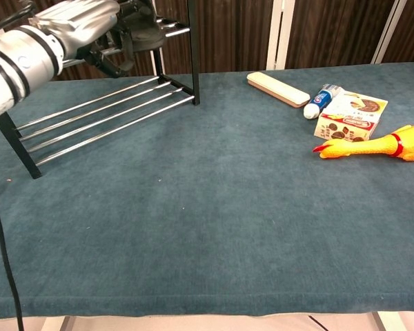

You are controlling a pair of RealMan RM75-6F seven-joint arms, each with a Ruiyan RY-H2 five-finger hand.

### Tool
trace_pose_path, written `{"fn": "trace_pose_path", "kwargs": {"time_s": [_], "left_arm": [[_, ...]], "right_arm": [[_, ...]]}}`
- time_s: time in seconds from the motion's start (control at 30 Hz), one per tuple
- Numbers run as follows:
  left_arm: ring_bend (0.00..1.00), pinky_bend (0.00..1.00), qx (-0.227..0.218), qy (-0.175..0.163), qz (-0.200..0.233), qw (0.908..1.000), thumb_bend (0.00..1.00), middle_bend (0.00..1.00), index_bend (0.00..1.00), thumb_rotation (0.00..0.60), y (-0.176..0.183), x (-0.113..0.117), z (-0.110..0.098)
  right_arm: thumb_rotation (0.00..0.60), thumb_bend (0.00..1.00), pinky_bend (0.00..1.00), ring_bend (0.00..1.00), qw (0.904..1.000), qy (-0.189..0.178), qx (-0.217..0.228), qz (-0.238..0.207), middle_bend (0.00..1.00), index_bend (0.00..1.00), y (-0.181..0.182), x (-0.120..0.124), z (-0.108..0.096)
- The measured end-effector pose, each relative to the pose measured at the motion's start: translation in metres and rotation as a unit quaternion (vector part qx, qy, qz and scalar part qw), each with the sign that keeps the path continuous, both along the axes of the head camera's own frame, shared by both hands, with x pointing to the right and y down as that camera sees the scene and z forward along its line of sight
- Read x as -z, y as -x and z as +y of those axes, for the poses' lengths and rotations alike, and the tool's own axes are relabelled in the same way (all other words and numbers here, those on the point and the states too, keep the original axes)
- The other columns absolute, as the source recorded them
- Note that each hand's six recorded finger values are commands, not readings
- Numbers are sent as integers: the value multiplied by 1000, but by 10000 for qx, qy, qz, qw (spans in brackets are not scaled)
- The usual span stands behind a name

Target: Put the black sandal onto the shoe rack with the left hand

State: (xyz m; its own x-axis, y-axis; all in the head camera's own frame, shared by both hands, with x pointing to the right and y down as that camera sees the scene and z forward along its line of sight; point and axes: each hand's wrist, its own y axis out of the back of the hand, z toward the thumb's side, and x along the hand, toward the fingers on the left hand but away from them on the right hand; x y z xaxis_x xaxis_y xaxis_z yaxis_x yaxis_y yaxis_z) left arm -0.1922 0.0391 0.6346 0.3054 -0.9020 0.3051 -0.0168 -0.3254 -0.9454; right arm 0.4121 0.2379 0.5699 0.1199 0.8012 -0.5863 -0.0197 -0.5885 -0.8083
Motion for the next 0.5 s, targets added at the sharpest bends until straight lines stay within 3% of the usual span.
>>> {"fn": "trace_pose_path", "kwargs": {"time_s": [0.5], "left_arm": [[323, 376, 397, 0, 488, 9980, 419, 404, 92, 600, -14, -10, -30]], "right_arm": [[600, 127, 141, 0, 10000, -33, -20, -21, 0, 0, -1, 2, -1]]}}
